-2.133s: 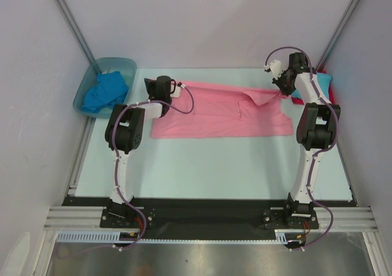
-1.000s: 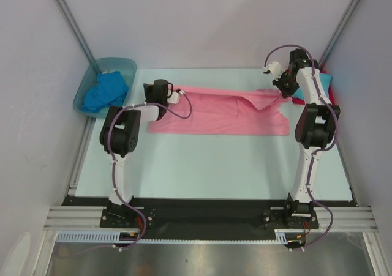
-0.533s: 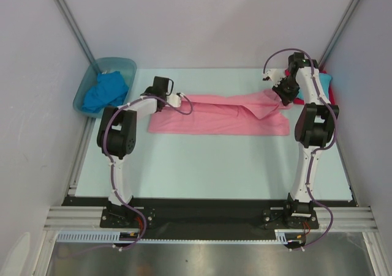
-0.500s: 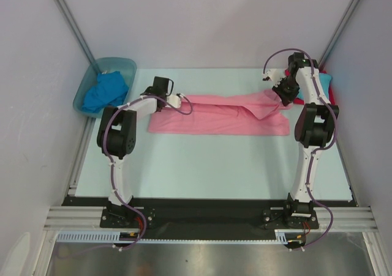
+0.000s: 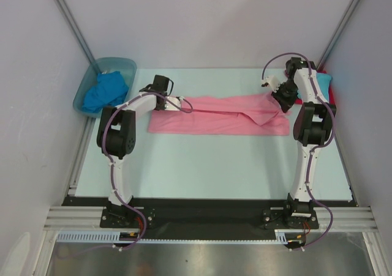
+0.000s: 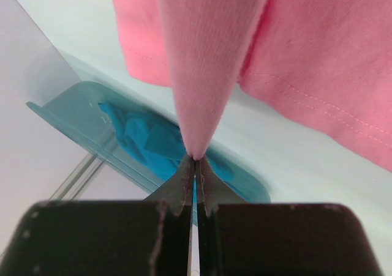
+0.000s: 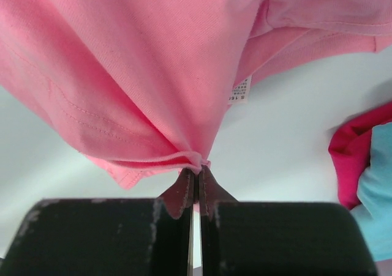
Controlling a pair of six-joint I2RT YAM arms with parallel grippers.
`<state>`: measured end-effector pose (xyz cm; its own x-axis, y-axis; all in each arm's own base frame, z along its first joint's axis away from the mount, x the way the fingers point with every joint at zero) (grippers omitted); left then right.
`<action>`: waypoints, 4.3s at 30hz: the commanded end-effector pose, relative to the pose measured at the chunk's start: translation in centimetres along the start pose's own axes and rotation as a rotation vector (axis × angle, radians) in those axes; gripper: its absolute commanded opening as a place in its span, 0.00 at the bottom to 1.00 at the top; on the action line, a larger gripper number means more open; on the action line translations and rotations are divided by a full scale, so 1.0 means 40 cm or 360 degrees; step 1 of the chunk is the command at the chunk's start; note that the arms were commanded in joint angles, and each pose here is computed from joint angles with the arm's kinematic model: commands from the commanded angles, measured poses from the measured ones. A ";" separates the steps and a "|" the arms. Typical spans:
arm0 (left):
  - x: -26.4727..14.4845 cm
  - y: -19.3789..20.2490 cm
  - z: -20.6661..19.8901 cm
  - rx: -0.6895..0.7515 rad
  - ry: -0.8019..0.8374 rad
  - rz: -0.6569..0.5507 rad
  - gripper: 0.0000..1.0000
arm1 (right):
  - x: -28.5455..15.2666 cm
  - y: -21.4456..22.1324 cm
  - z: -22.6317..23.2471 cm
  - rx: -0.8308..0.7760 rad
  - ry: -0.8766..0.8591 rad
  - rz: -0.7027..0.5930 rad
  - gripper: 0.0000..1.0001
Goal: Fold and stack the t-shirts
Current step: Fold the tshirt
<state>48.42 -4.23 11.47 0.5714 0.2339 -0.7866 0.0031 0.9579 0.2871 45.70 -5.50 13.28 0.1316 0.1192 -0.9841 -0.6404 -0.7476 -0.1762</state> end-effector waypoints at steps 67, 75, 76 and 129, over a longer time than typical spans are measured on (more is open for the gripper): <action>-0.119 0.042 0.019 -0.0098 0.0129 -0.0079 0.01 | 0.085 -0.012 0.032 -0.0046 -0.0053 0.0211 0.00; -0.115 0.041 0.021 -0.0090 0.0131 -0.0081 0.00 | 0.069 -0.010 0.012 -0.0020 0.0003 0.0187 0.17; -0.114 0.040 0.020 -0.0088 0.0136 -0.0081 0.00 | 0.067 -0.008 0.011 -0.0013 0.0005 0.0189 0.25; -0.079 -0.070 0.066 -0.0283 -0.0256 -0.0082 0.41 | -0.194 -0.201 -0.035 0.0412 0.0491 -0.0586 0.87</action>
<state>47.48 -6.70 11.87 0.6050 0.2056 -0.7692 -0.1015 0.9781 0.1816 50.61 -2.37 17.06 0.4524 0.1074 -0.8853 -0.7429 -0.5038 -0.4408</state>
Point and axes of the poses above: each gripper's point midway between its finger pads, its own x axis out along the fingers, its own z axis along the line the jaws close on, y = z × x, the point moved 6 cm from there along -x, back along the fingers, and after that the axes turned 6 degrees about x, right-handed, at the moved point
